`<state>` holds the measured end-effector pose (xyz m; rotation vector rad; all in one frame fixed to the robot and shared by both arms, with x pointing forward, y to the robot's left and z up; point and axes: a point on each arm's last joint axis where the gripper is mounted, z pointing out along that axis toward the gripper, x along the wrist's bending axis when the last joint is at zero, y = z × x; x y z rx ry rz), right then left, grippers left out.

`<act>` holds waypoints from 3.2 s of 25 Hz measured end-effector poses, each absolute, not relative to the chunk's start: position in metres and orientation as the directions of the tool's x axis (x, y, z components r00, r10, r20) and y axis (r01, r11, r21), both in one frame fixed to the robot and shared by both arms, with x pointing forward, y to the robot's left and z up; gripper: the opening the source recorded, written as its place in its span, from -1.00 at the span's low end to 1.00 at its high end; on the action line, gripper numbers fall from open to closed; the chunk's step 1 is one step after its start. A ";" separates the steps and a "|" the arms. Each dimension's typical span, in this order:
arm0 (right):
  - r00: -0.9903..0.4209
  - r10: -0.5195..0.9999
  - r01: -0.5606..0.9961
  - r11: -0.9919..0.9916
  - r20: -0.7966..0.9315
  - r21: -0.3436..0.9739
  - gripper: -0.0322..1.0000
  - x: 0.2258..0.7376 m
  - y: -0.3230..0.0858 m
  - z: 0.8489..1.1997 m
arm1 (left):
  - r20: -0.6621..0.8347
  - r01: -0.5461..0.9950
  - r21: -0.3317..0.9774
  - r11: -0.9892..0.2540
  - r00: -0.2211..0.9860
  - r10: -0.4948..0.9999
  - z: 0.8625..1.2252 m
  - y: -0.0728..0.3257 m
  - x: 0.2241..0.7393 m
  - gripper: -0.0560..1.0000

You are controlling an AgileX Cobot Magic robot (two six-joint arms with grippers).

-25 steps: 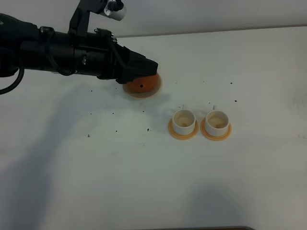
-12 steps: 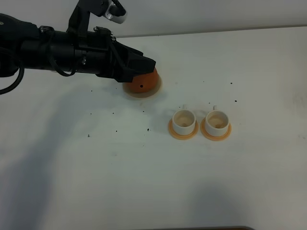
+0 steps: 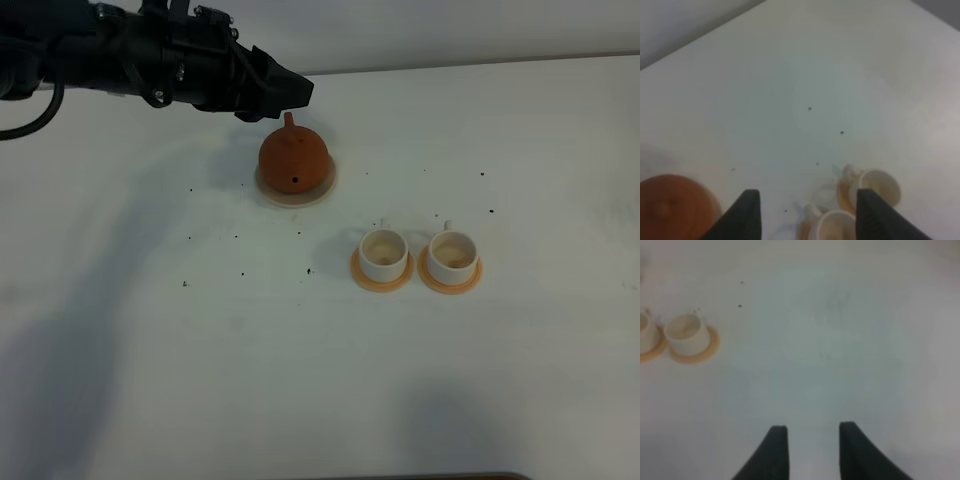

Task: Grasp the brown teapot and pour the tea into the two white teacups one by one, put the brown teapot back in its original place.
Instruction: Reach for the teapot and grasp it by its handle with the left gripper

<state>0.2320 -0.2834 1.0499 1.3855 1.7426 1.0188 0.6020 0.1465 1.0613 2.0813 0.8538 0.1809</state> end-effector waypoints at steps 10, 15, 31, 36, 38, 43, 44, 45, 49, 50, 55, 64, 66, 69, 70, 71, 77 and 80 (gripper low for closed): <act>-0.228 0.974 0.446 0.104 0.001 0.889 -0.47 0.232 -0.280 1.051 | -0.072 0.589 0.639 -0.494 0.685 0.725 1.046 0.100 0.659 -0.07; -0.240 0.970 0.449 0.092 0.021 0.889 -0.47 0.233 -0.278 1.051 | -0.037 0.603 0.622 -0.500 0.661 0.750 1.030 0.075 0.686 -0.07; -0.245 0.969 0.449 0.087 0.028 0.889 -0.47 0.232 -0.277 1.051 | 0.094 0.691 0.563 -0.453 0.492 0.866 0.967 0.079 0.728 -0.10; -0.245 0.969 0.449 0.087 0.028 0.889 -0.47 0.232 -0.277 1.051 | 0.118 0.717 0.574 -0.396 0.406 0.906 0.968 0.085 0.732 -0.11; -0.245 0.969 0.449 0.087 0.028 0.889 -0.47 0.232 -0.277 1.051 | 0.121 0.723 0.577 -0.379 0.383 0.916 0.969 0.088 0.733 -0.11; -0.245 0.969 0.449 0.087 0.028 0.889 -0.47 0.232 -0.277 1.051 | 0.106 0.749 0.569 -0.341 0.344 0.933 0.961 0.104 0.741 -0.08; -0.245 0.969 0.449 0.087 0.028 0.889 -0.47 0.232 -0.277 1.051 | 0.104 0.754 0.564 -0.336 0.339 0.935 0.958 0.107 0.742 -0.06; -0.245 0.969 0.449 0.087 0.028 0.889 -0.47 0.232 -0.277 1.051 | 0.101 0.762 0.556 -0.332 0.334 0.937 0.953 0.109 0.744 -0.04; -0.245 0.969 0.449 0.087 0.028 0.889 -0.47 0.232 -0.277 1.051 | 0.098 0.779 0.536 -0.327 0.328 0.940 0.939 0.113 0.746 -0.02; -0.245 0.969 0.449 0.087 0.028 0.889 -0.47 0.232 -0.277 1.051 | 0.097 0.779 0.535 -0.327 0.328 0.940 0.937 0.112 0.747 -0.02; -0.245 0.969 0.449 0.087 0.028 0.889 -0.47 0.232 -0.277 1.051 | 0.088 0.768 0.554 -0.321 0.330 0.940 0.934 0.111 0.749 -0.01; -0.245 0.969 0.449 0.087 0.028 0.889 -0.47 0.232 -0.277 1.051 | 0.077 0.778 0.541 -0.318 0.331 0.940 0.921 0.109 0.750 -0.01; -0.245 0.969 0.449 0.087 0.028 0.889 -0.47 0.232 -0.277 1.051 | 0.076 0.777 0.543 -0.318 0.331 0.940 0.920 0.109 0.750 -0.01; -0.245 0.969 0.449 0.087 0.028 0.889 -0.47 0.232 -0.277 1.051 | 0.086 0.774 0.543 -0.325 0.334 0.939 0.921 0.110 0.750 -0.01; -0.245 0.969 0.449 0.087 0.028 0.889 -0.47 0.232 -0.277 1.051 | 0.095 0.773 0.542 -0.330 0.334 0.938 0.921 0.110 0.751 -0.01; -0.245 0.969 0.449 0.087 0.028 0.889 -0.47 0.232 -0.277 1.051 | 0.104 0.772 0.541 -0.334 0.333 0.937 0.921 0.111 0.751 -0.01; -0.245 0.969 0.449 0.087 0.028 0.889 -0.47 0.232 -0.277 1.051 | 0.110 0.786 0.523 -0.330 0.322 0.940 0.920 0.115 0.750 -0.01; -0.245 0.969 0.449 0.087 0.028 0.889 -0.47 0.232 -0.277 1.051 | 0.109 0.798 0.511 -0.319 0.307 0.945 0.920 0.121 0.751 -0.01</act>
